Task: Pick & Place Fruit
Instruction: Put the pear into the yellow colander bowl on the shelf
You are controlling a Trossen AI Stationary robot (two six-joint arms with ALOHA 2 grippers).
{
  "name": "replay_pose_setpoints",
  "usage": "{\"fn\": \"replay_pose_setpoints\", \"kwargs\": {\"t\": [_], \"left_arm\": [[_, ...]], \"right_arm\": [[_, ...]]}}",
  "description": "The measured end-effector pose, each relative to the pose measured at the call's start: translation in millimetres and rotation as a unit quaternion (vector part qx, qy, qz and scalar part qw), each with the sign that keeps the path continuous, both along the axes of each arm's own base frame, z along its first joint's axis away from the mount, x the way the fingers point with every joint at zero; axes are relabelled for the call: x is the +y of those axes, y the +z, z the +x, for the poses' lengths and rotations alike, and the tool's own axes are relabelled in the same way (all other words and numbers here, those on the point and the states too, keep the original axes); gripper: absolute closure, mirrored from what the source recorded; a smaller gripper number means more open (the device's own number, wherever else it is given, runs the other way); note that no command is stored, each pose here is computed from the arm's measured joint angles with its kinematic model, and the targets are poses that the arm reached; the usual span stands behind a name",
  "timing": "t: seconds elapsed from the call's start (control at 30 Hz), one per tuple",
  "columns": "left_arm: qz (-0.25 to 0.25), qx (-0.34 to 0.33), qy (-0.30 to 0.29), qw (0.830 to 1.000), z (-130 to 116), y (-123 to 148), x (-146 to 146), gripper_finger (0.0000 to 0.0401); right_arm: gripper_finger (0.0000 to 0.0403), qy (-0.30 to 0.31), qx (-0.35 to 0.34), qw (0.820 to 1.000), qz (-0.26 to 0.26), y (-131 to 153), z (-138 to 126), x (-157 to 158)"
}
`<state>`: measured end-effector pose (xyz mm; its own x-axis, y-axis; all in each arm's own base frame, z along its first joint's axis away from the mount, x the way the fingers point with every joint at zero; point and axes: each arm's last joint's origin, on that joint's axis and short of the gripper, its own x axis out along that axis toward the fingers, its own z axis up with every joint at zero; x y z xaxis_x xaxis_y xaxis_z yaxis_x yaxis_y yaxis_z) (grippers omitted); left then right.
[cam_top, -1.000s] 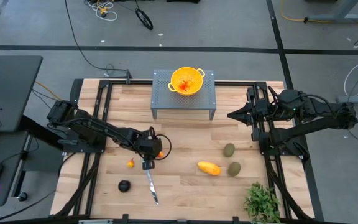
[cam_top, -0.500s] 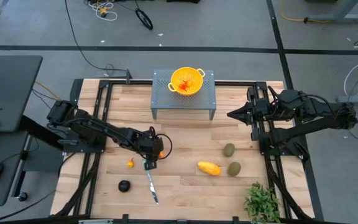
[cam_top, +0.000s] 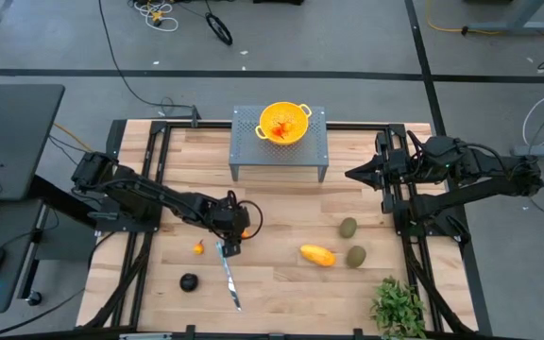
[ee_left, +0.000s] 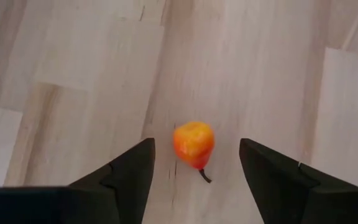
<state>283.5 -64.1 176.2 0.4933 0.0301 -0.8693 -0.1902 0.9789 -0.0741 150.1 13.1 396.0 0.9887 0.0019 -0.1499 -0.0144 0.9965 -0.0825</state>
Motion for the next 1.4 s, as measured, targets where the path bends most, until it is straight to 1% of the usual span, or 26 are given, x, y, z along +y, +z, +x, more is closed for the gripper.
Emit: {"fn": "replay_pose_setpoints", "kwargs": {"t": [0.33,0.5,0.67,0.9,1.0,1.2,1.4], "left_arm": [[-0.005,0.0,0.013,1.0,1.0,0.0,4.8,0.0154],[-0.009,0.0,0.026,1.0,1.7,0.0,8.4,0.0131],[-0.01,-0.002,0.023,1.0,2.2,0.2,8.5,0.011],[-0.007,-0.012,0.028,1.0,3.8,1.0,8.6,0.011],[-0.002,-0.019,0.032,0.999,4.8,1.6,8.8,0.011],[-0.002,-0.022,0.029,0.999,5.2,1.9,8.4,0.011],[0.004,-0.021,0.013,1.0,4.6,1.9,5.5,0.011]], "right_arm": [[0.0385,0.0,0.0,1.0,0.0,0.0,0.0,0.0],[0.0385,0.0,0.0,1.0,0.0,0.0,0.0,0.0],[0.0385,0.0,0.0,1.0,0.0,-0.1,0.0,0.0],[0.0385,0.0,0.001,1.0,0.0,-0.2,0.0,0.0],[0.0385,-0.012,0.006,1.0,-0.003,-1.1,-0.2,-0.7],[0.0385,-0.017,0.007,1.0,-0.004,-1.4,-0.2,-1.0],[0.0385,-0.018,0.007,1.0,-0.004,-1.4,-0.2,-1.1]]}}
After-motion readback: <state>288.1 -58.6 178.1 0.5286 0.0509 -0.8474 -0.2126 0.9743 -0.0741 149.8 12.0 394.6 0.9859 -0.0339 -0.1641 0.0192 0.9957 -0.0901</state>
